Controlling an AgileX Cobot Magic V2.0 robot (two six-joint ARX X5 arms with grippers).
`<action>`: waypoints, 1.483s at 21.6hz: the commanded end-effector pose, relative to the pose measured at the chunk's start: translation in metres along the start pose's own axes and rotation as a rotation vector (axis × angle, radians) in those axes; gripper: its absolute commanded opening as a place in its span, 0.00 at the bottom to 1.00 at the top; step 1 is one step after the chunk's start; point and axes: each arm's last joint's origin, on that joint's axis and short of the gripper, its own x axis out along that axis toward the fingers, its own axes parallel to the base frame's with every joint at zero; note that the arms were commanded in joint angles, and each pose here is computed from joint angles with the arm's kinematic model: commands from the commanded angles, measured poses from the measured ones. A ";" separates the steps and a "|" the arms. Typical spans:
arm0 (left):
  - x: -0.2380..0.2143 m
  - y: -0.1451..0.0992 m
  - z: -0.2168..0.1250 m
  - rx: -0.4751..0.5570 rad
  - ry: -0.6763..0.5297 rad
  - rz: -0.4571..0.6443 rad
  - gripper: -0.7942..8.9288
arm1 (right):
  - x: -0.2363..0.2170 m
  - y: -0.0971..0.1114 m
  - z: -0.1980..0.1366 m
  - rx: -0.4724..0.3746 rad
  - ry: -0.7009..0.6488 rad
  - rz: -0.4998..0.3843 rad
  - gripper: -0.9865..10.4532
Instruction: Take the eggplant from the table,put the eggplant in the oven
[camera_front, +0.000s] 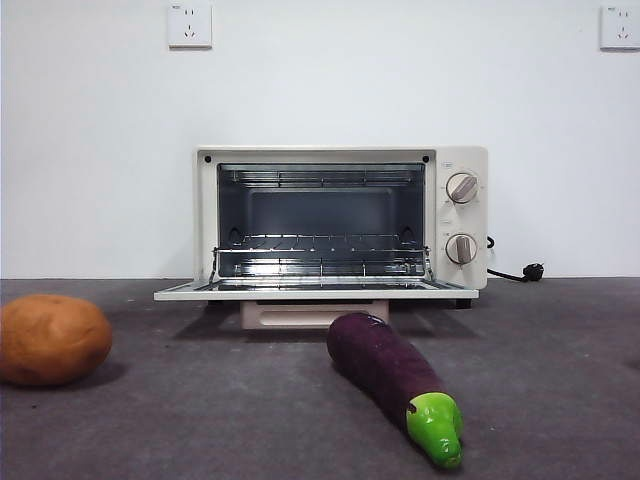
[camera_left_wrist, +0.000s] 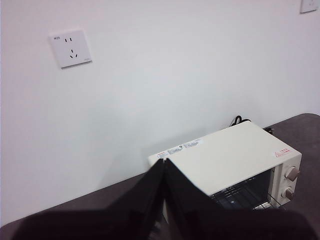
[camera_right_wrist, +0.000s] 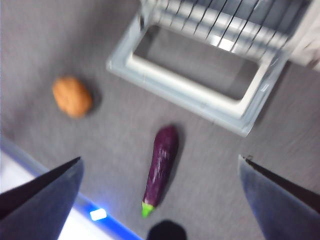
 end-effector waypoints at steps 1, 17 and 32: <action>-0.001 0.000 0.000 0.013 -0.001 0.006 0.08 | 0.028 0.004 -0.005 -0.019 0.112 0.006 0.63; 0.020 0.001 -0.005 0.009 0.057 -0.010 0.08 | 0.173 0.014 -0.081 0.075 0.316 -0.018 0.63; 0.022 0.000 -0.006 0.014 0.060 -0.058 0.08 | 0.218 0.035 -0.137 0.130 0.331 -0.019 0.55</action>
